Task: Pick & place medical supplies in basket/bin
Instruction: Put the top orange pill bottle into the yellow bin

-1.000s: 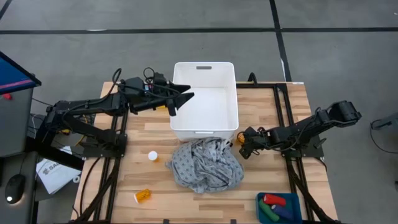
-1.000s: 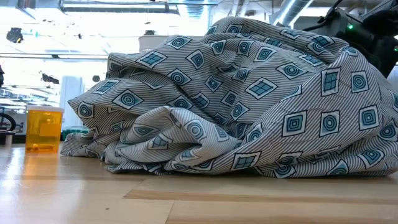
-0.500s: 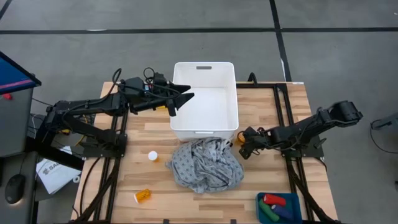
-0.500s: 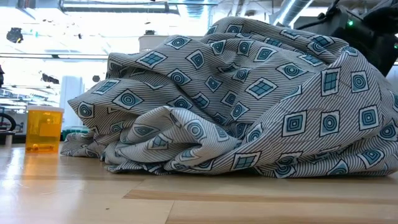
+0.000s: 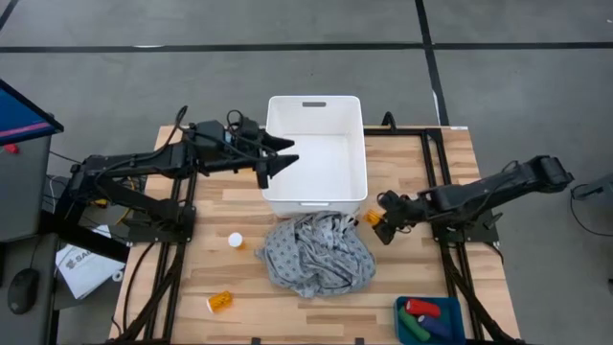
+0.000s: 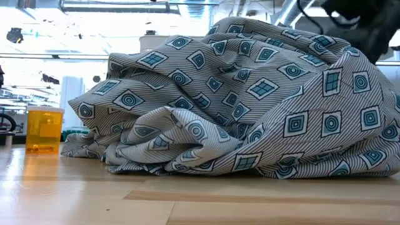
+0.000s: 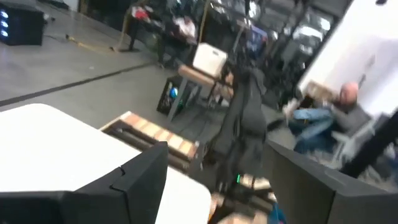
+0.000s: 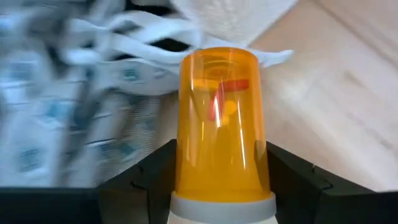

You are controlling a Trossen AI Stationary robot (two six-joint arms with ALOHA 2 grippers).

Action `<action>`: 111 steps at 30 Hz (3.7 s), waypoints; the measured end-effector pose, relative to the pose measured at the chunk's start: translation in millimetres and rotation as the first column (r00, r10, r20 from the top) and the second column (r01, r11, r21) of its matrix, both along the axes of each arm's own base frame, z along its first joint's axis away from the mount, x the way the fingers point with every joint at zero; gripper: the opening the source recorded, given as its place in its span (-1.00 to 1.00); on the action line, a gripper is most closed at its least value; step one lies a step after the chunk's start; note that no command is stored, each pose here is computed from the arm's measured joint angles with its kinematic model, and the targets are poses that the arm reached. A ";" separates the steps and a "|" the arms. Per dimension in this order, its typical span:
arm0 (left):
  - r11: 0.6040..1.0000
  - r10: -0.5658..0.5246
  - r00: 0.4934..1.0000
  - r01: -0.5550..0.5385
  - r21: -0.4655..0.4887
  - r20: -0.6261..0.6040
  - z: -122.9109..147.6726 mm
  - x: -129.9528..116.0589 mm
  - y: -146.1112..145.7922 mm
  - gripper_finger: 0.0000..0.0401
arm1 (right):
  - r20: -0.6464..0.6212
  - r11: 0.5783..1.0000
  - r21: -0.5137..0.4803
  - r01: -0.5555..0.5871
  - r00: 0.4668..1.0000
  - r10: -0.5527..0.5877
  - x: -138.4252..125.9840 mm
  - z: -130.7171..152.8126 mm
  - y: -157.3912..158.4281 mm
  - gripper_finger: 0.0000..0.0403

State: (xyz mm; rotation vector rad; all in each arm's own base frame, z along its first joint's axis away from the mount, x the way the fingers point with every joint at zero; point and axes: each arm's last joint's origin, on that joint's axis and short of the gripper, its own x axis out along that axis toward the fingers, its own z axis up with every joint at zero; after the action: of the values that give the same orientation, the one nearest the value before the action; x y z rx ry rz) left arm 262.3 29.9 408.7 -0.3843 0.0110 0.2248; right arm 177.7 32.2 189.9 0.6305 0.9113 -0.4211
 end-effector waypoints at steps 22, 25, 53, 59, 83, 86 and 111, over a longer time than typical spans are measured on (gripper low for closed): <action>0.912 -0.339 0.932 0.360 0.196 -0.132 -13.3 9.9 -9.5 0.29 | 0.162 0.777 0.627 0.057 0.966 -0.201 -37.1 115.9 3.8 0.02; 0.886 -0.423 0.901 0.434 0.165 -0.097 -17.3 21.3 -10.5 0.32 | 0.201 0.717 0.696 0.034 0.950 -0.240 -33.9 127.8 6.6 0.02; 0.654 -0.745 0.654 0.678 0.337 0.130 -87.1 139.7 -28.9 0.49 | 0.235 0.357 0.930 -0.083 0.883 -0.406 8.1 156.1 26.4 0.02; 0.655 -0.735 0.667 0.651 0.385 0.123 -85.1 148.4 -29.1 0.49 | 0.233 0.349 0.933 -0.084 0.881 -0.411 16.7 154.0 25.1 0.02; 0.640 -0.744 0.663 0.672 0.372 0.081 -89.2 151.1 -33.5 0.48 | 0.276 0.331 0.936 -0.123 0.840 -0.467 33.2 155.9 15.9 0.00; 0.643 -0.741 0.666 0.671 0.368 0.080 -89.5 151.3 -33.4 0.48 | 0.280 0.331 0.935 -0.127 0.837 -0.470 33.4 156.4 15.5 0.00; 0.665 -0.720 0.689 0.652 0.364 0.081 -89.6 151.7 -30.6 -0.11 | 0.294 0.341 0.930 -0.136 0.832 -0.470 33.4 157.0 15.4 0.00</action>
State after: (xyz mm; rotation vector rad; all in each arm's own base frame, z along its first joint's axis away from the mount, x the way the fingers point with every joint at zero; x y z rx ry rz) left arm 414.0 -0.7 319.1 -0.0641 -0.0959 -0.5854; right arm 211.1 47.6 346.9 1.8721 0.4442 0.1854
